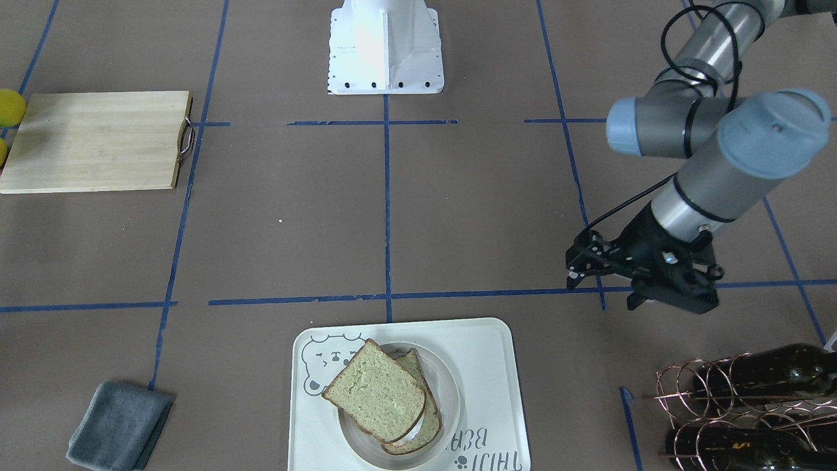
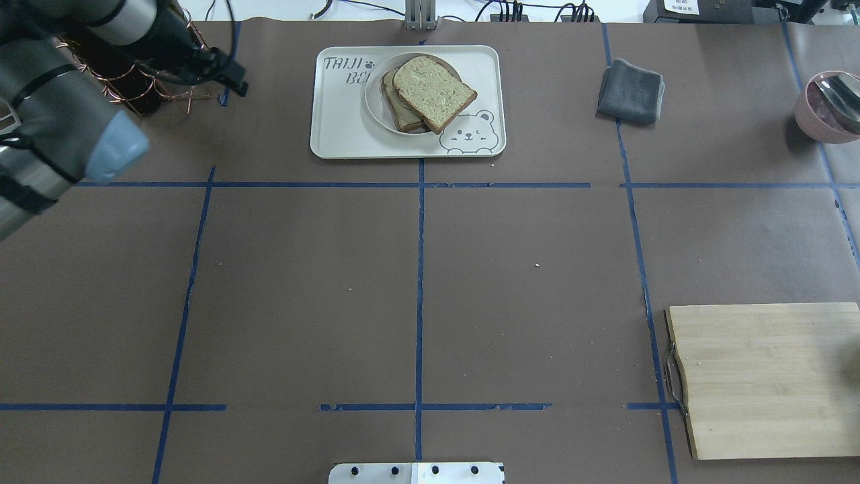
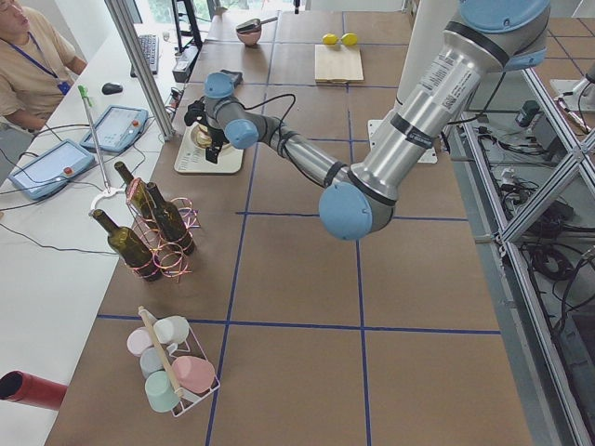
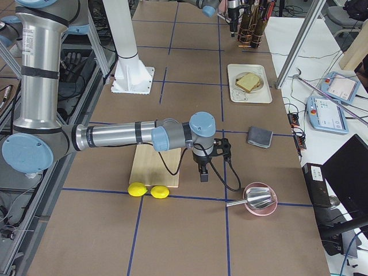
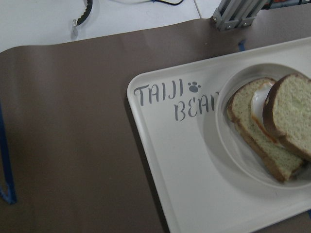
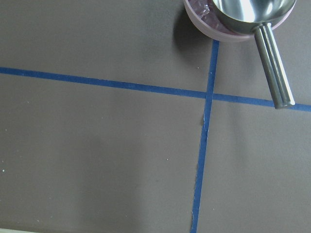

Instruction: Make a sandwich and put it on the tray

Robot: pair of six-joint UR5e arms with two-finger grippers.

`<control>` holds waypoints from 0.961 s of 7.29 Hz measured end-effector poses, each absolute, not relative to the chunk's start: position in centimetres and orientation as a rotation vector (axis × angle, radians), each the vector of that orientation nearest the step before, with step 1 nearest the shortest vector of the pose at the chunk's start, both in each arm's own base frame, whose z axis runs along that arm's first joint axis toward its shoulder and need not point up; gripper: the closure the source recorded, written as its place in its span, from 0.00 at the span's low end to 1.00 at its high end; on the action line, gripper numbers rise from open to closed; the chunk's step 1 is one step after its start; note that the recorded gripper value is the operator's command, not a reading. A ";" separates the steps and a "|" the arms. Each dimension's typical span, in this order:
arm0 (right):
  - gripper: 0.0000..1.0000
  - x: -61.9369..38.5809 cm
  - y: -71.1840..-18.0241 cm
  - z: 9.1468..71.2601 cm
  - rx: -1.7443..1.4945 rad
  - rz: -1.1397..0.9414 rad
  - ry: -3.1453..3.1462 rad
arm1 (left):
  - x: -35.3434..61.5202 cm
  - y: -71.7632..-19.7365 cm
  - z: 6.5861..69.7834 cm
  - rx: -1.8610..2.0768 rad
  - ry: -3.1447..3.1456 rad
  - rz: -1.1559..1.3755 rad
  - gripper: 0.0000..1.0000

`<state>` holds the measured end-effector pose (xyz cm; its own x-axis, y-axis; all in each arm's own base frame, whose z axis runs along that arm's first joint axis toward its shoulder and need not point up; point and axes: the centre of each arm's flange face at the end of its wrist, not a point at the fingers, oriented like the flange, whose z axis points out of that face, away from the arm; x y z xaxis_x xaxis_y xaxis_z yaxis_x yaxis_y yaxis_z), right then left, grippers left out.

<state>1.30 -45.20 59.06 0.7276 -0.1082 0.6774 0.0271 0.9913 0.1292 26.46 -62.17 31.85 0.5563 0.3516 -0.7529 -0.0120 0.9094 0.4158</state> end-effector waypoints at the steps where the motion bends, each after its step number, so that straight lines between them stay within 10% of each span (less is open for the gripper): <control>1: 0.00 1.7 -44.5 59.1 0.114 -0.076 -0.753 | 21.7 -59.0 35.3 0.410 0.939 0.259 0.00; 7: 0.00 6.4 -38.8 61.4 0.072 -0.099 -0.749 | -1.4 -49.2 54.8 0.299 0.795 0.300 0.00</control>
